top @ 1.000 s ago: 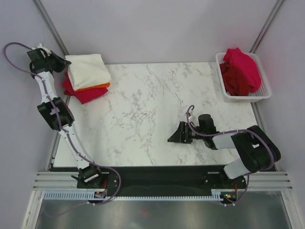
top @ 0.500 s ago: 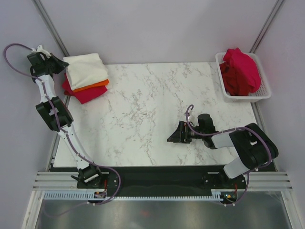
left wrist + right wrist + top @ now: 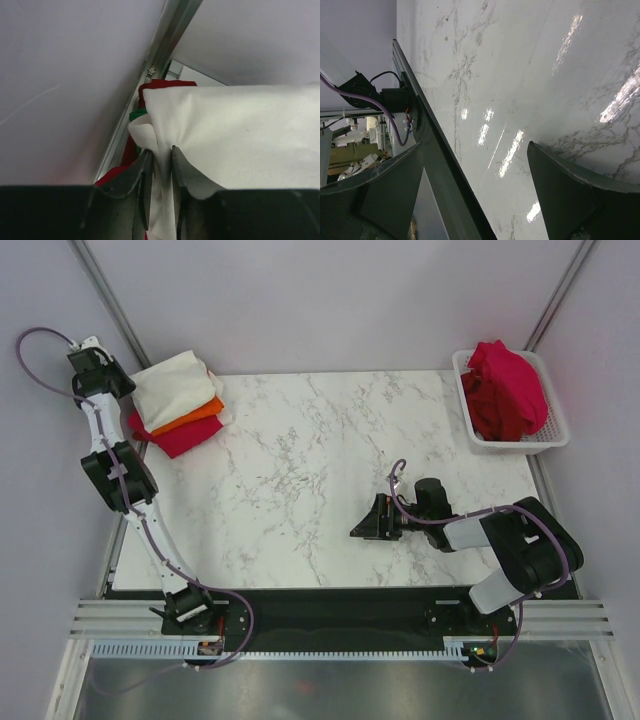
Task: Fold and stack the t-shirts
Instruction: Neatly place the folded tshirt to the corner
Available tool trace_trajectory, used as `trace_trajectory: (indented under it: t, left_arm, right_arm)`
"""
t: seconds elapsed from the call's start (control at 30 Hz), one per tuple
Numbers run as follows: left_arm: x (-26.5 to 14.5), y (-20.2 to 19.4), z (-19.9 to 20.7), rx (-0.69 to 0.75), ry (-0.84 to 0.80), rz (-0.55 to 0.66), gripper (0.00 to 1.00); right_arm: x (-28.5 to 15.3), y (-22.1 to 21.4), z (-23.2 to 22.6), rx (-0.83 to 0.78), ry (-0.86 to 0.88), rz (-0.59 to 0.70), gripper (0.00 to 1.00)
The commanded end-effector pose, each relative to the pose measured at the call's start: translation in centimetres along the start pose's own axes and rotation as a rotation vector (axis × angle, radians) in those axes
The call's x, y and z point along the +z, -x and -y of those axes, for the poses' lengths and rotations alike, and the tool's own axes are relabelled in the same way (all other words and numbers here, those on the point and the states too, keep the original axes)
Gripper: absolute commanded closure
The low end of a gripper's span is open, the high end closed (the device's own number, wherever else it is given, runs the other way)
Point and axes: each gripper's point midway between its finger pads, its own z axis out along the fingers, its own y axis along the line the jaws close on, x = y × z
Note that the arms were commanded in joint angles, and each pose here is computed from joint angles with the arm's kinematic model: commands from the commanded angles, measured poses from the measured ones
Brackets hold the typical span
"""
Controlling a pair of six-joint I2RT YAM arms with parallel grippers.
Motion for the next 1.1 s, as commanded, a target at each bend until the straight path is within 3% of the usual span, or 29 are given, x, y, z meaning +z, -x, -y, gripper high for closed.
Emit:
trace_trajectory:
  t: [0.0, 0.13, 0.4, 0.53, 0.73, 0.87, 0.9, 1.07]
  left_arm:
    - [-2.1, -16.4, -15.5, -0.316, 0.553, -0.411, 0.69]
    - [-2.9, -16.5, -15.4, -0.216, 0.635, -0.426, 0.63]
    - [-6.6, -14.3, -15.7, -0.247, 0.751, -0.374, 0.16]
    - [-8.1, -12.0, -14.8, -0.302, 0.711, -0.321, 0.02]
    - [-8.4, -14.4, -14.2, -0.449, 0.537, -0.354, 0.00]
    - [-9.0, -15.2, -13.9, -0.622, 0.376, -0.334, 0.00]
    - [-9.0, -14.0, -15.3, -0.674, 0.344, -0.252, 0.00]
    - [-11.4, -13.8, -16.9, -0.797, 0.254, -0.176, 0.00]
  right_arm:
    - [0.0, -2.0, 2.7, 0.057, -0.101, -0.043, 0.07]
    - [0.0, -2.0, 2.7, 0.057, -0.100, -0.041, 0.07]
    - [0.0, -2.0, 2.6, 0.055, -0.101, -0.038, 0.07]
    - [0.0, -2.0, 2.6, 0.049, -0.103, -0.037, 0.07]
    - [0.1, -2.3, 2.6, 0.034, -0.116, -0.045, 0.07]
    - [0.2, -2.3, 2.5, 0.027, -0.118, -0.045, 0.06]
    - [0.2, -2.4, 2.5, 0.026, -0.119, -0.049, 0.06]
    - [0.3, -2.3, 2.5, 0.020, -0.121, -0.050, 0.06]
